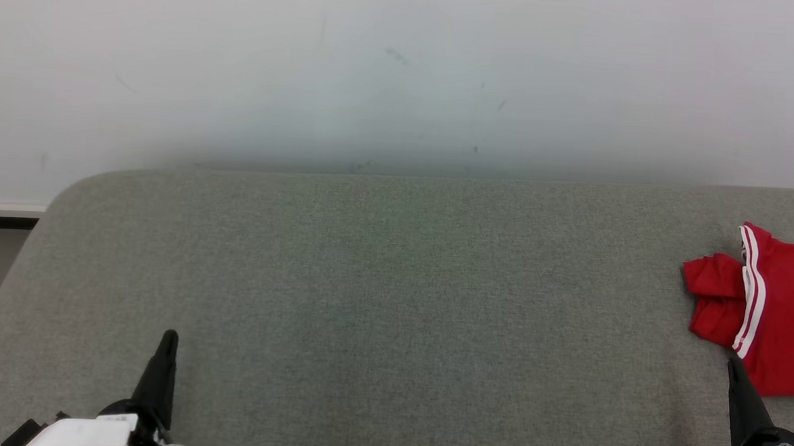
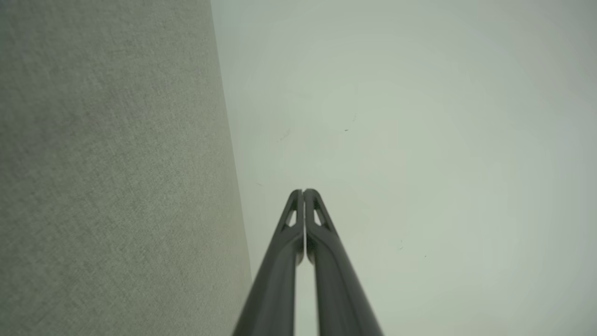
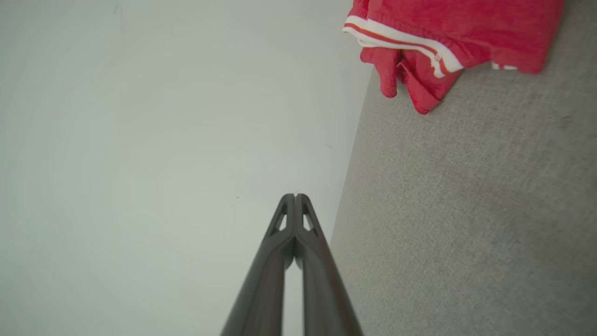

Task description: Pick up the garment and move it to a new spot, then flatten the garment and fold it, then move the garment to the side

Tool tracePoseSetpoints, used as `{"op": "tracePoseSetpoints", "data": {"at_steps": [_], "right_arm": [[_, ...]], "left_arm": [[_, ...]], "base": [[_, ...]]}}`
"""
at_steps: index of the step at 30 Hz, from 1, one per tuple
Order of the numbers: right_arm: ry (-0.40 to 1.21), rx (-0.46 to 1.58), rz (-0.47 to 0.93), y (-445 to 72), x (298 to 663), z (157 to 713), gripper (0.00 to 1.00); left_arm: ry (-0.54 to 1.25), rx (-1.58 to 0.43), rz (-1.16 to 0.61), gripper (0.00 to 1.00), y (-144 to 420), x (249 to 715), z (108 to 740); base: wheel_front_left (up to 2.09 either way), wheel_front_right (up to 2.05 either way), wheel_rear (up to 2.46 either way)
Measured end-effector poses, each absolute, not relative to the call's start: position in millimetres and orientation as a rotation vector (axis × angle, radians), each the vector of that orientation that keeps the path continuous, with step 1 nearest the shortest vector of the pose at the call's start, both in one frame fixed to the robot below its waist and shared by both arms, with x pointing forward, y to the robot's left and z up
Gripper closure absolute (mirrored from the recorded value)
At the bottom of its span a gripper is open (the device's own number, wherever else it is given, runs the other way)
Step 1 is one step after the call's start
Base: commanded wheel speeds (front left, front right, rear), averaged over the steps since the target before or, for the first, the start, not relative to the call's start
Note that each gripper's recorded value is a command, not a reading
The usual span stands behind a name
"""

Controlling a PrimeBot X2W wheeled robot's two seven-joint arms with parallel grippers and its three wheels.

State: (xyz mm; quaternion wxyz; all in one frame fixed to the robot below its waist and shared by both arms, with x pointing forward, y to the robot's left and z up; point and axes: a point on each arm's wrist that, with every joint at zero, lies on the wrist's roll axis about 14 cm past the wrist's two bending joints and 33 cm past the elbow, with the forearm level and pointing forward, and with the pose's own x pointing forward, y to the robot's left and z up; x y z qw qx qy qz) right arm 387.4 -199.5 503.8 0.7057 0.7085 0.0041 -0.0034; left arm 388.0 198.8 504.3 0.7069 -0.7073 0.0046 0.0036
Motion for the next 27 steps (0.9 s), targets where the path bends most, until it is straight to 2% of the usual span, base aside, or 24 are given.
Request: {"op": "tracePoseSetpoints", "data": {"at_steps": [27], "right_arm": [[0.009,1.575,-0.007,-199.5,387.4,503.9,1.0]], "left_arm": [[0.01,-1.571,0.008,1.0,198.8,388.0,504.3]], "base": [[0.0,0.0,0.0]]}}
